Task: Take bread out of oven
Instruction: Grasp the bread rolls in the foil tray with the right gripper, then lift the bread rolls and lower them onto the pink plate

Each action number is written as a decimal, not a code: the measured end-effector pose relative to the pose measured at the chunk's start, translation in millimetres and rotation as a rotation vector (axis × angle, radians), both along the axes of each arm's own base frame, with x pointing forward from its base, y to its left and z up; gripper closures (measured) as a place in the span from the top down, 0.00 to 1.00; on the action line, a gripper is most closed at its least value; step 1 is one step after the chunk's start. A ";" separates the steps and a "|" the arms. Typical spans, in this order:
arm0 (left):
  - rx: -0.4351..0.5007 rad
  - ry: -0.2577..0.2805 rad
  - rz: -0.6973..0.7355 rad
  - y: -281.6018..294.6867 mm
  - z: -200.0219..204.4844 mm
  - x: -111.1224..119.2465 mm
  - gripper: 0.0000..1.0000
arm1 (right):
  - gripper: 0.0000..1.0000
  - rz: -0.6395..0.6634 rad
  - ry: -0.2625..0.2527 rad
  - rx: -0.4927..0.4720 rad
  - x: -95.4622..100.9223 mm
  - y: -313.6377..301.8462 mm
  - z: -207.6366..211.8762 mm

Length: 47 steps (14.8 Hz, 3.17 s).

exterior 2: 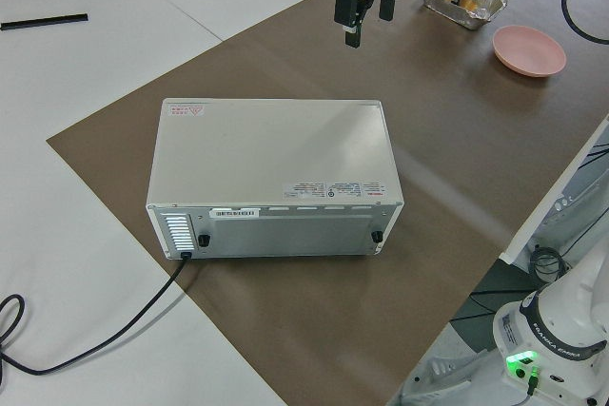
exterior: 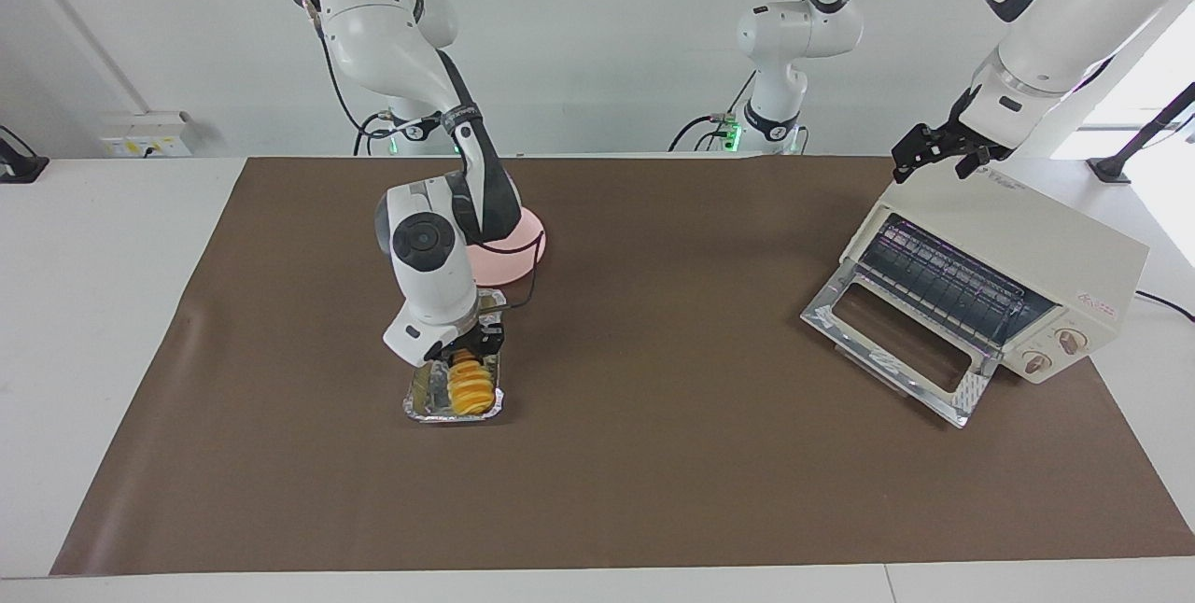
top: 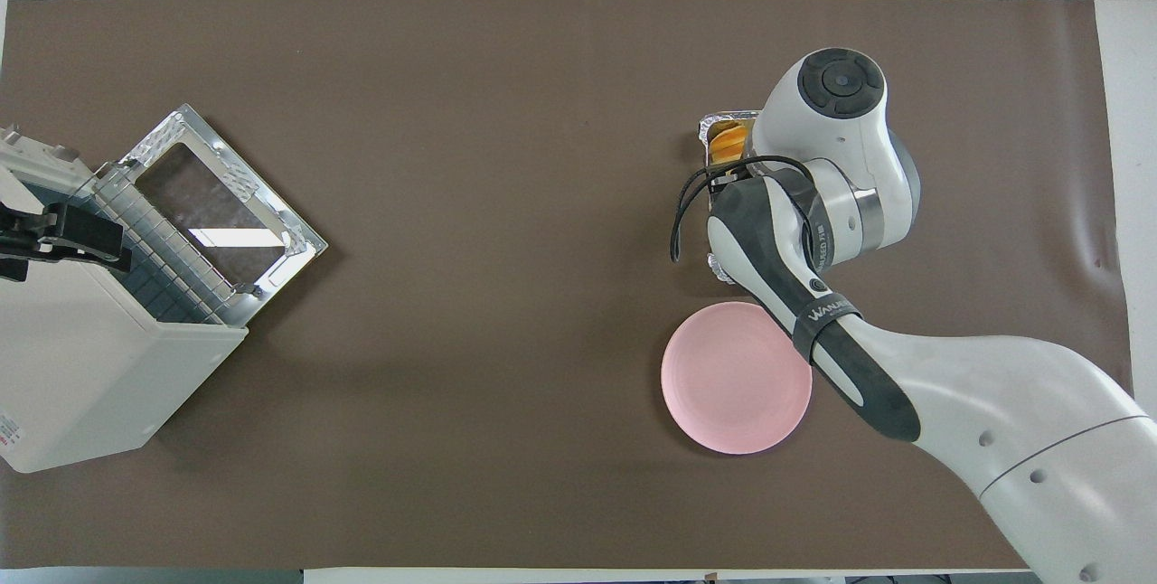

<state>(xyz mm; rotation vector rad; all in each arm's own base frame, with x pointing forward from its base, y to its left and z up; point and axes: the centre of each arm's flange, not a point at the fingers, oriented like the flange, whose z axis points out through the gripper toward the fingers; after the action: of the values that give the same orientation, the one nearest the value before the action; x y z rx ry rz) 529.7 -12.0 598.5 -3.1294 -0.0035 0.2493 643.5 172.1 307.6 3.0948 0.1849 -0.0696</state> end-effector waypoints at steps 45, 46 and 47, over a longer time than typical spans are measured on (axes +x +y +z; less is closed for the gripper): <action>0.000 0.000 0.000 0.0 0.0 0.0 1.00 | 0.18 -0.087 0.053 0.036 -252.2 29.7 26.2; 0.000 0.000 0.000 0.0 0.0 0.0 1.00 | 0.18 -0.092 0.050 0.038 -249.3 24.9 26.5; 0.000 0.000 0.000 0.0 0.0 0.0 1.00 | 0.18 -0.096 0.047 0.040 -246.7 20.6 26.9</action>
<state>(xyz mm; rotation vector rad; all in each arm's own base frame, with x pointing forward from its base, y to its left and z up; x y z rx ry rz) 529.7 -12.0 598.5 -3.1293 -0.0035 0.2493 396.8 192.7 334.4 3.1429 0.0393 -0.1434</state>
